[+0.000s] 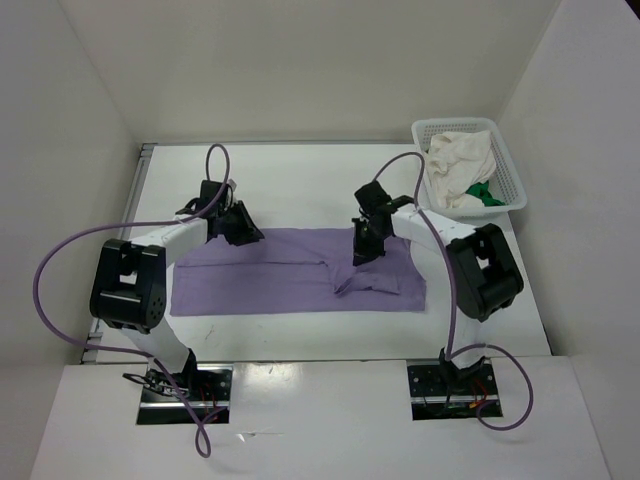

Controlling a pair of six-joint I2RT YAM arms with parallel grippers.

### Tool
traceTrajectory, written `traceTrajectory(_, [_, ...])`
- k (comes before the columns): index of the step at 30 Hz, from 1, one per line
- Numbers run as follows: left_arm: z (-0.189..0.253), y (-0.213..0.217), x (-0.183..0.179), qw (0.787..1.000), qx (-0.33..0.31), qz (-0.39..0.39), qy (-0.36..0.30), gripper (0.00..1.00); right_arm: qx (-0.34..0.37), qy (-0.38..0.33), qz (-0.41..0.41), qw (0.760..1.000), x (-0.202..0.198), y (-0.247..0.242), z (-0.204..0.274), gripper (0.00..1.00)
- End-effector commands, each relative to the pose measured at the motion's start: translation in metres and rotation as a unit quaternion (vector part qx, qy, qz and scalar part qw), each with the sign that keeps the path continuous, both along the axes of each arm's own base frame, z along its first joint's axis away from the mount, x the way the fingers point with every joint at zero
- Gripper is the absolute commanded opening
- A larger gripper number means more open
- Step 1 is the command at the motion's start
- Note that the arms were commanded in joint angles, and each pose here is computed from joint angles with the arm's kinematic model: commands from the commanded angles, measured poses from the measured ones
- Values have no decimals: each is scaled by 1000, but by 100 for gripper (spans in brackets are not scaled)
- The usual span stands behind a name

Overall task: Fold and stack the t-shirts
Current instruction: Fold the other side of the tshirt into a rectangle, then rotate the tshirt 90 degrees

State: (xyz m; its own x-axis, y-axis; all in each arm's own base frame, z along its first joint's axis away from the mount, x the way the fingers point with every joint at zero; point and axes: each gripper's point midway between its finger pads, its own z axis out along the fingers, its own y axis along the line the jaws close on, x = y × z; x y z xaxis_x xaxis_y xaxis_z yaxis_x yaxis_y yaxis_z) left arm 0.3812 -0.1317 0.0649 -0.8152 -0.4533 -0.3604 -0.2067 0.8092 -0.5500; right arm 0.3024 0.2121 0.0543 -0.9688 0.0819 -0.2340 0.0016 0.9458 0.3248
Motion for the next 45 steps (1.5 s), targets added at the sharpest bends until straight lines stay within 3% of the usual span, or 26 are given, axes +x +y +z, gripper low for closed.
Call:
traceTrajectory(1, [11,-2,4,1000,-2,-14,-18,30,-37,-15,6,999,-1,-12,-12,8])
traceTrajectory(9, [-13,8,7,1000,22,-10,0,30,-20,23,-7,1000,-67,-31,-7,7])
traceTrajectory(15, [-15,21,13,1000,25,8,2,30,8,59,11,998,-91,-24,11,9])
traceTrajectory(20, [20,25,24,999,21,14,-44,30,-12,-4,-6,1000,-53,-42,45,12])
traceTrajectory(23, [28,20,24,999,9,5,-49,30,-21,-7,-16,1000,-34,-45,31,12])
traceTrajectory(27, [28,18,24,999,4,1,-44,30,-22,47,-42,998,-49,-45,-7,11])
traceTrajectory(38, [22,53,34,998,12,41,-39,31,14,86,-130,988,-102,-54,-3,9])
traceTrajectory(45, [13,52,36,999,-5,34,-30,32,17,34,-147,988,-65,-67,24,9])
